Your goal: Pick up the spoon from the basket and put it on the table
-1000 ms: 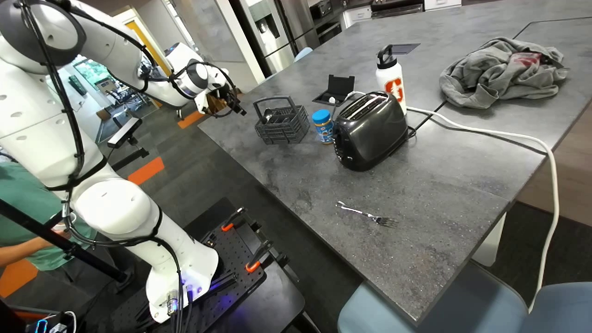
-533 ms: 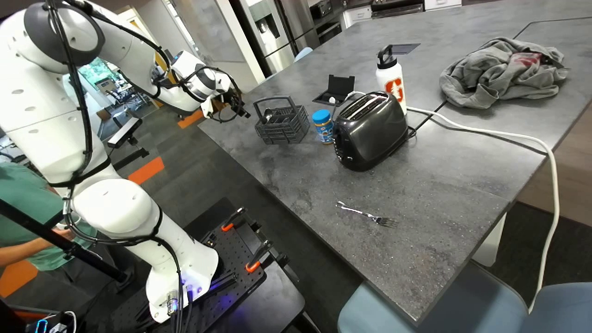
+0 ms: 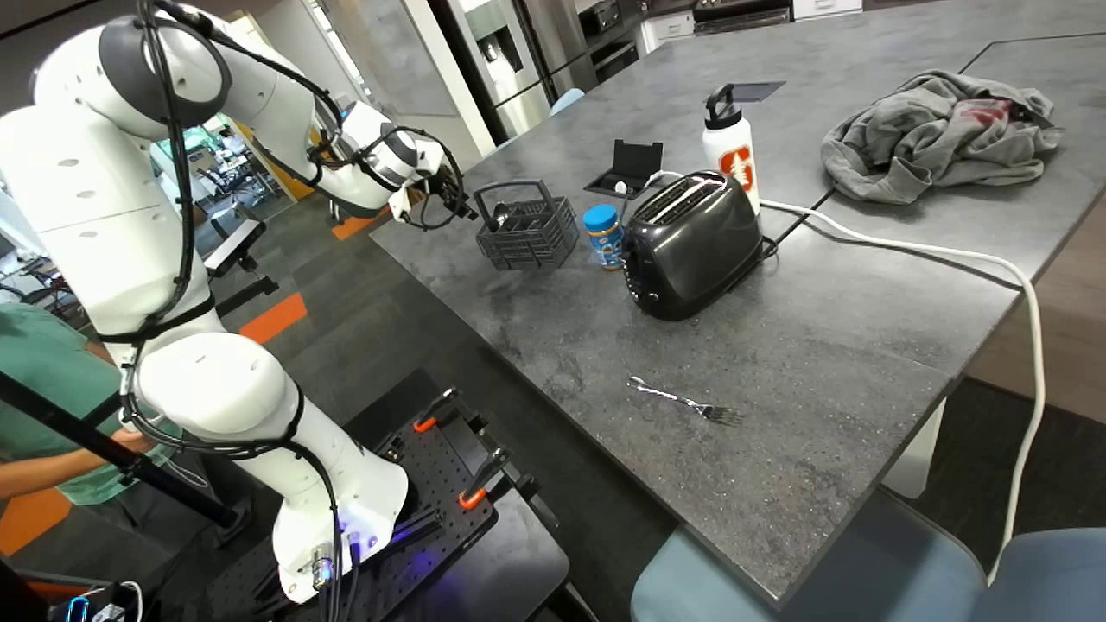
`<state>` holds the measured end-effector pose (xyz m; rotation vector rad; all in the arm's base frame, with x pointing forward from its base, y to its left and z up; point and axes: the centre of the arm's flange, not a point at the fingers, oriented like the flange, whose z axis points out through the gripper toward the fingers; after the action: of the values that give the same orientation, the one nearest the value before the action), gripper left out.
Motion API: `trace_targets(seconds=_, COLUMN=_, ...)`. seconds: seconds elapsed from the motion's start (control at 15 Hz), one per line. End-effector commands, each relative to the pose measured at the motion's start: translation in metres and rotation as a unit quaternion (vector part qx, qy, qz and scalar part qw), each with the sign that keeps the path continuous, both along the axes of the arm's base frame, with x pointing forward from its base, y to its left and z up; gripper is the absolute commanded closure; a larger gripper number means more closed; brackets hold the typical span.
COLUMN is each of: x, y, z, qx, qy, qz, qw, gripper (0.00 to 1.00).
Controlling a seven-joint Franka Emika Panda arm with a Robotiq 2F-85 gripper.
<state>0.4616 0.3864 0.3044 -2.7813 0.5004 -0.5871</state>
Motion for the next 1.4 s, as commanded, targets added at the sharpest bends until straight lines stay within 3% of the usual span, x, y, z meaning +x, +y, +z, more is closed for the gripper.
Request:
trace_targets(seconds=0.0, x=0.017, y=0.005, z=-0.01, qx=0.01, qy=-0.018, qz=-0.007, qw=0.9998, gripper=0.17)
trace_targets(seconds=0.4, x=0.033, y=-0.001, z=-0.024, qx=0.005, qy=-0.031, qz=-0.017, qw=0.9994, gripper=0.26)
trace_targets(seconds=0.47, x=0.035, y=-0.001, z=-0.026, qx=0.004, qy=-0.032, qz=-0.018, qw=0.9993, gripper=0.38)
trace_targets(seconds=0.73, x=0.038, y=-0.003, z=-0.034, qx=0.005, qy=-0.038, qz=-0.02, qw=0.9991, gripper=0.56)
trace_targets(seconds=0.87, x=0.038, y=-0.002, z=-0.037, qx=0.009, qy=-0.041, qz=-0.019, qw=0.9989, gripper=0.59)
trace_targets(seconds=1.13, x=0.038, y=0.0, z=-0.041, qx=0.022, qy=-0.048, qz=-0.015, qw=0.9985, gripper=0.49)
trace_targets(seconds=1.33, x=0.039, y=0.002, z=-0.043, qx=0.028, qy=-0.052, qz=-0.014, qw=0.9981, gripper=0.52)
